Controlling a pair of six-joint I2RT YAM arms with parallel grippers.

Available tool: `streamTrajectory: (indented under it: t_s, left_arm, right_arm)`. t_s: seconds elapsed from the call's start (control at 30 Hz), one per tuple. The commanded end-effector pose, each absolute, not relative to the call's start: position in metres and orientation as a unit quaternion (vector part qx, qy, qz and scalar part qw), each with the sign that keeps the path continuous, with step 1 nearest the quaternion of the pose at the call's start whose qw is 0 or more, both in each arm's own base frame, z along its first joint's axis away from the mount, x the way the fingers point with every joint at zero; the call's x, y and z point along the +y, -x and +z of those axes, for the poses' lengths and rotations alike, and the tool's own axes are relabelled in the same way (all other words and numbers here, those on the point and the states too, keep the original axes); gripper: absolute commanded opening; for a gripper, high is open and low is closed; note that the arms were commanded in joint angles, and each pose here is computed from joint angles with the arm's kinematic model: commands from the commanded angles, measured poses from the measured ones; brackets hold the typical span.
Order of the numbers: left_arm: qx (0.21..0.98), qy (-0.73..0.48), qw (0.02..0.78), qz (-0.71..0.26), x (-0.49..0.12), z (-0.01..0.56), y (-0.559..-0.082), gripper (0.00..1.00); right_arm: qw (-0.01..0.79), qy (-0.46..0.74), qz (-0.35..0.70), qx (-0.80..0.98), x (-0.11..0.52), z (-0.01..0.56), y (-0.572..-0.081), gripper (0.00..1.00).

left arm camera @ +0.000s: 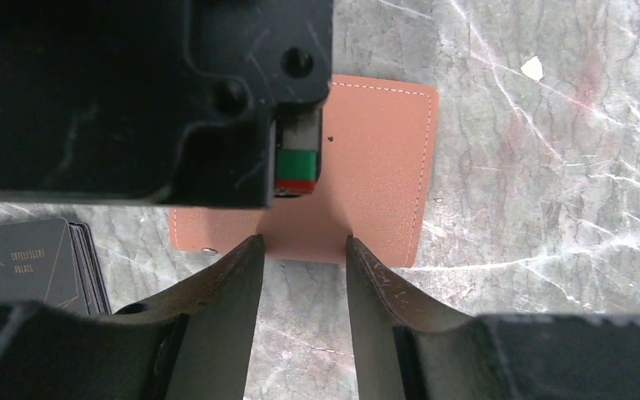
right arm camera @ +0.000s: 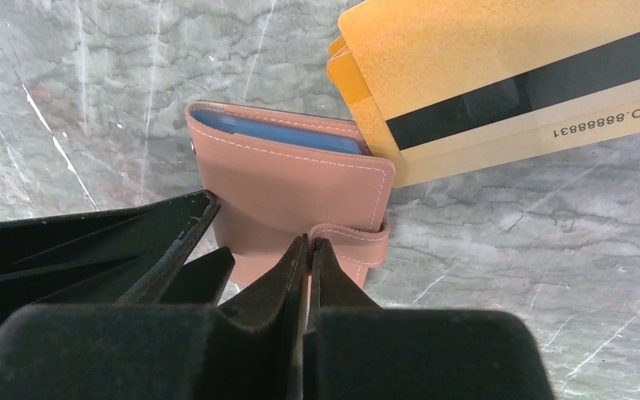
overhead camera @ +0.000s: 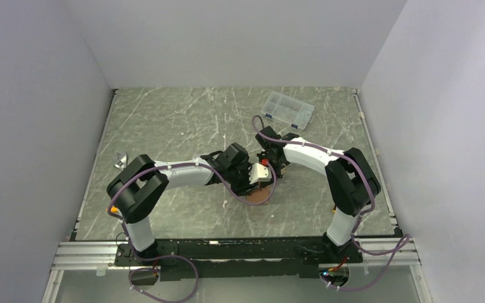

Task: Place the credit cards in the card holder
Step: Close the card holder at the center of the board.

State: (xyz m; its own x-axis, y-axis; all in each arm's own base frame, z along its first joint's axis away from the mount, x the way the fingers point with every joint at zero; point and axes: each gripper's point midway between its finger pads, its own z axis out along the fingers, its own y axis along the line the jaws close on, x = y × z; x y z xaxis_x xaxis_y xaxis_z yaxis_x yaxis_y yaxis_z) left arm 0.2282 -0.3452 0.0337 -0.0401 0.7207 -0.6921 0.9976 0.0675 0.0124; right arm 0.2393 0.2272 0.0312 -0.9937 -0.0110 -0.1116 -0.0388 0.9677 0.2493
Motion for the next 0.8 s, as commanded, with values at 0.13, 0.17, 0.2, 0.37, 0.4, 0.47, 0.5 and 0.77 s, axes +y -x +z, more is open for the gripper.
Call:
streamTrajectory:
  t_s: [0.13,0.17,0.2,0.37,0.4,0.47,0.5,0.77]
  left_arm:
    - [0.669,-0.647,0.252,-0.265,-0.346,0.029,-0.215,0.46]
    - [0.670,-0.646,0.253,-0.264,-0.346,0.029,-0.216,0.46]
    - [0.670,-0.646,0.253,-0.264,-0.346,0.029,-0.216,0.46]
    - [0.669,-0.647,0.254,-0.264,-0.346,0.030,-0.216,0.45]
    - [0.669,-0.647,0.254,-0.264,-0.346,0.030,-0.216,0.45]
    - [0.669,-0.647,0.253,-0.264,-0.346,0.030,-0.215,0.45]
    - [0.669,-0.647,0.254,-0.264,-0.346,0.031,-0.216,0.45]
    - [0.674,-0.639,0.259,-0.266,-0.344,0.034,-0.219,0.45]
  right_arm:
    - [0.050,0.022,0.118,0.992,0.235,0.014,-0.241,0.00]
    - [0.046,0.026,0.110,0.993,0.233,0.011,-0.239,0.00]
    - [0.042,0.030,0.103,0.993,0.231,0.009,-0.237,0.00]
    - [0.033,0.055,0.059,0.996,0.227,-0.001,-0.229,0.00]
    - [0.030,0.056,0.052,0.997,0.225,-0.003,-0.228,0.00]
    - [0.029,0.060,0.039,0.997,0.223,-0.006,-0.225,0.00]
    - [0.027,0.062,0.032,0.997,0.220,-0.008,-0.223,0.00]
    - [0.025,0.055,0.013,0.998,0.210,-0.021,-0.203,0.00]
